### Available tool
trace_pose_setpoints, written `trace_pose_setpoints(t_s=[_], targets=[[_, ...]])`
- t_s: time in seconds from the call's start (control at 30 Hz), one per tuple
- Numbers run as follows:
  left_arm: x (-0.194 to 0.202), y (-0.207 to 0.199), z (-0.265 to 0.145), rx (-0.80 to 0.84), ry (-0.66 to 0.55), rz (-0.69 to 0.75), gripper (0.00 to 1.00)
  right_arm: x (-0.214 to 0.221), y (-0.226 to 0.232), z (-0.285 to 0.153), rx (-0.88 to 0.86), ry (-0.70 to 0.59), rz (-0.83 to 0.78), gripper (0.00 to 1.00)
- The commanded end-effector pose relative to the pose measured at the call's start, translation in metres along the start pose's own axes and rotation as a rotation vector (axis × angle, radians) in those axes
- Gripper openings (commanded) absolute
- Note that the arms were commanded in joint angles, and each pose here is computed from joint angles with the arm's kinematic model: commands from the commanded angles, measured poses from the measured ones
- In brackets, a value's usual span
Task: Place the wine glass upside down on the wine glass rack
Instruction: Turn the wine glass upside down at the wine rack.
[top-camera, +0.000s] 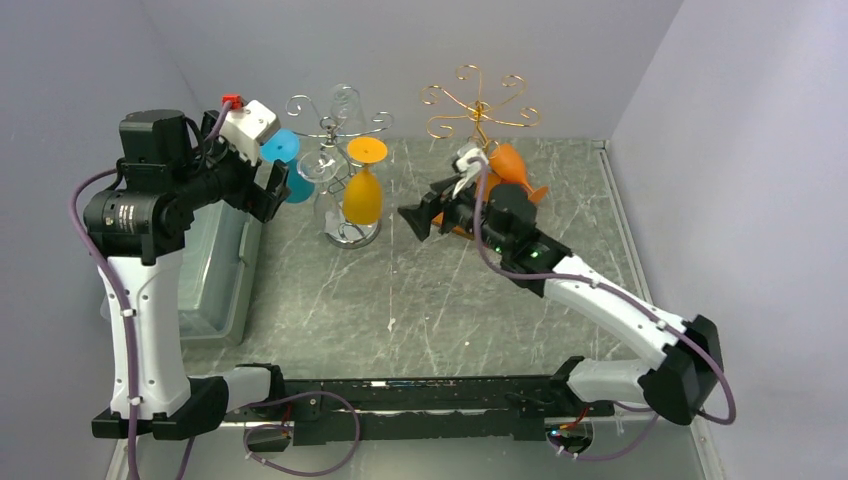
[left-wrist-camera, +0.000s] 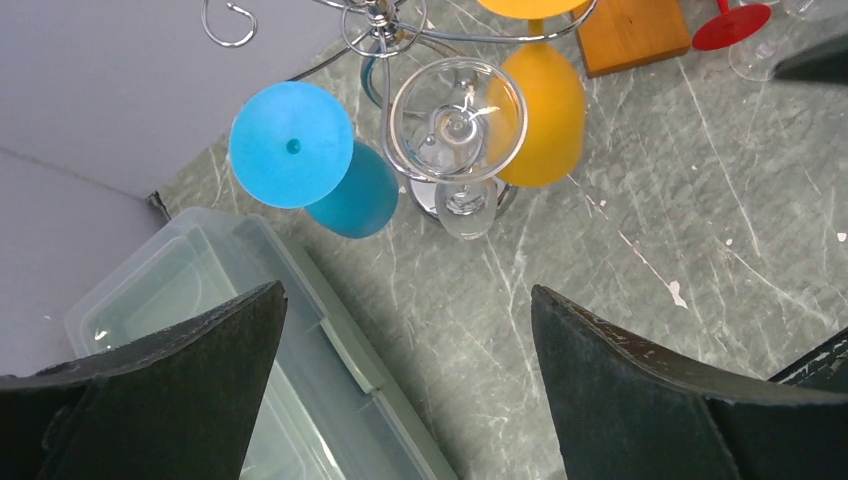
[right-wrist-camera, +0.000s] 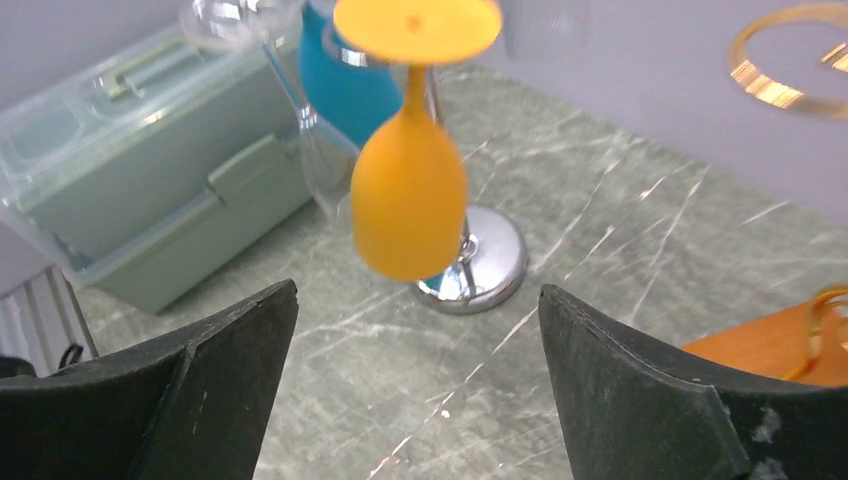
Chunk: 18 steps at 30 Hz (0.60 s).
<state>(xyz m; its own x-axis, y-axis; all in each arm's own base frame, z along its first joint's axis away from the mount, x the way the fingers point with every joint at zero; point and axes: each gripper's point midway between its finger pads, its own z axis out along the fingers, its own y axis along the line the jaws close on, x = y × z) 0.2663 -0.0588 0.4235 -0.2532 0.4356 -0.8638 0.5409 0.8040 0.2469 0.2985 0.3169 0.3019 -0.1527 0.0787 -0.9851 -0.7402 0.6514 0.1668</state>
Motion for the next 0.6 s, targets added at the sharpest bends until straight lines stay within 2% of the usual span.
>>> trace_pose_setpoints(t_s=[0.0, 0.17, 0.27, 0.47, 0.57], targets=[[-0.007, -0.006, 0.001, 0.027, -0.040, -0.008, 0.99, -0.055, -0.018, -0.026, 0.110, -0.008, -0.030, 0.90], [-0.001, -0.010, 0.003, 0.055, -0.020, -0.004, 0.99, -0.112, -0.068, -0.048, 0.342, -0.006, 0.019, 0.81], [0.001, -0.013, 0.004, 0.068, -0.014, -0.006, 1.00, -0.139, -0.101, -0.054, 0.485, 0.006, 0.013, 0.79], [0.007, -0.015, 0.004, 0.080, 0.010, -0.011, 1.00, -0.150, -0.146, -0.056, 0.676, 0.066, -0.038, 0.79], [0.010, -0.016, 0.005, 0.084, 0.020, -0.010, 1.00, -0.142, -0.154, -0.057, 0.678, 0.085, -0.023, 0.79]])
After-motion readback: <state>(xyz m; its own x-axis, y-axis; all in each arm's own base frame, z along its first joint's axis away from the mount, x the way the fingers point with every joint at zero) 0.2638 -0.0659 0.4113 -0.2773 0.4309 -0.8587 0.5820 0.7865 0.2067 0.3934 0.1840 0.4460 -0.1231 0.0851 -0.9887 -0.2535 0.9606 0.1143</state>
